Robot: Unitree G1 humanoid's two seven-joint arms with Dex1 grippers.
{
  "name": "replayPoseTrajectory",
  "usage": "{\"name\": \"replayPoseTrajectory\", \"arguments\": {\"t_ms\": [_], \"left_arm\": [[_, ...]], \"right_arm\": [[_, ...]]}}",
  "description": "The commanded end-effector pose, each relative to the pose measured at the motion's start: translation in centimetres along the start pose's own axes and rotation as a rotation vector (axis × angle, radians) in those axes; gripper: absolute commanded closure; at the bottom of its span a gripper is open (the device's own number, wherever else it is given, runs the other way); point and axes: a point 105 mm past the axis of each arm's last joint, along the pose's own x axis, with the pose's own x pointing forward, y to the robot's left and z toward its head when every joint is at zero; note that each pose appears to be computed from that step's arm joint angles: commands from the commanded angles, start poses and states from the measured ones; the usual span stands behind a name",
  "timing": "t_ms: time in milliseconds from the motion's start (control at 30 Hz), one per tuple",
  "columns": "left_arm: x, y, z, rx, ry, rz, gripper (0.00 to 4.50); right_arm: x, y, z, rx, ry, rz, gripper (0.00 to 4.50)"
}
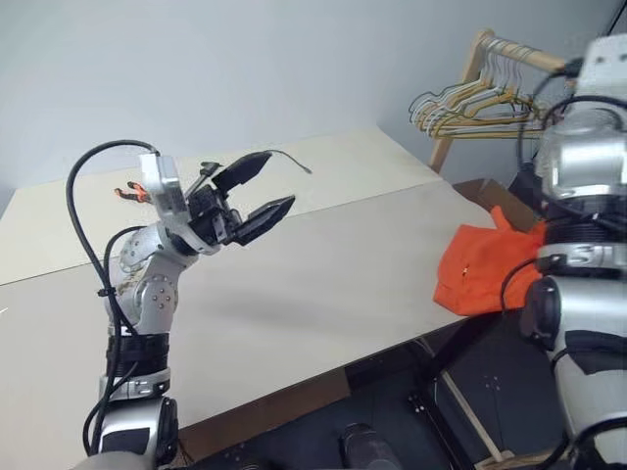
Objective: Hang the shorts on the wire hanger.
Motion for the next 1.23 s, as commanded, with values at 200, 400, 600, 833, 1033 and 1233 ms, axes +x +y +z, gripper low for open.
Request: {"name": "replayPoseTrajectory", "arguments": {"t_ms": [200, 400, 600, 833, 1033, 1233], "left_arm": [[-6.0, 1.8, 0.4, 0.065, 0.184, 0.209, 0.00], [-8.3, 1.0, 0.0, 0.066, 0.247, 0.291, 0.00], [-10.1, -0.5, -0.7, 0.057, 0.316, 0.324, 0.00], [-10.7, -1.6, -1.6, 0.054, 0.362, 0.345, 0.00], [-10.7, -1.6, -2.0, 0.055, 0.377, 0.349, 0.00], [-10.7, -1.6, -2.4, 0.047, 0.403, 0.334, 0.00]], "right_arm": [[-6.9, 9.1, 2.1, -0.064, -0.288, 0.654, 0.03], [-13.8, 13.0, 2.1, -0.151, -0.480, 1.081, 0.03], [-18.3, 14.7, -1.2, -0.260, -0.555, 1.337, 0.03], [-18.3, 15.4, -4.5, -0.372, -0.496, 1.374, 0.03], [-18.5, 15.7, -5.1, -0.391, -0.492, 1.383, 0.03], [-18.9, 16.0, -5.4, -0.398, -0.502, 1.386, 0.03]]}}
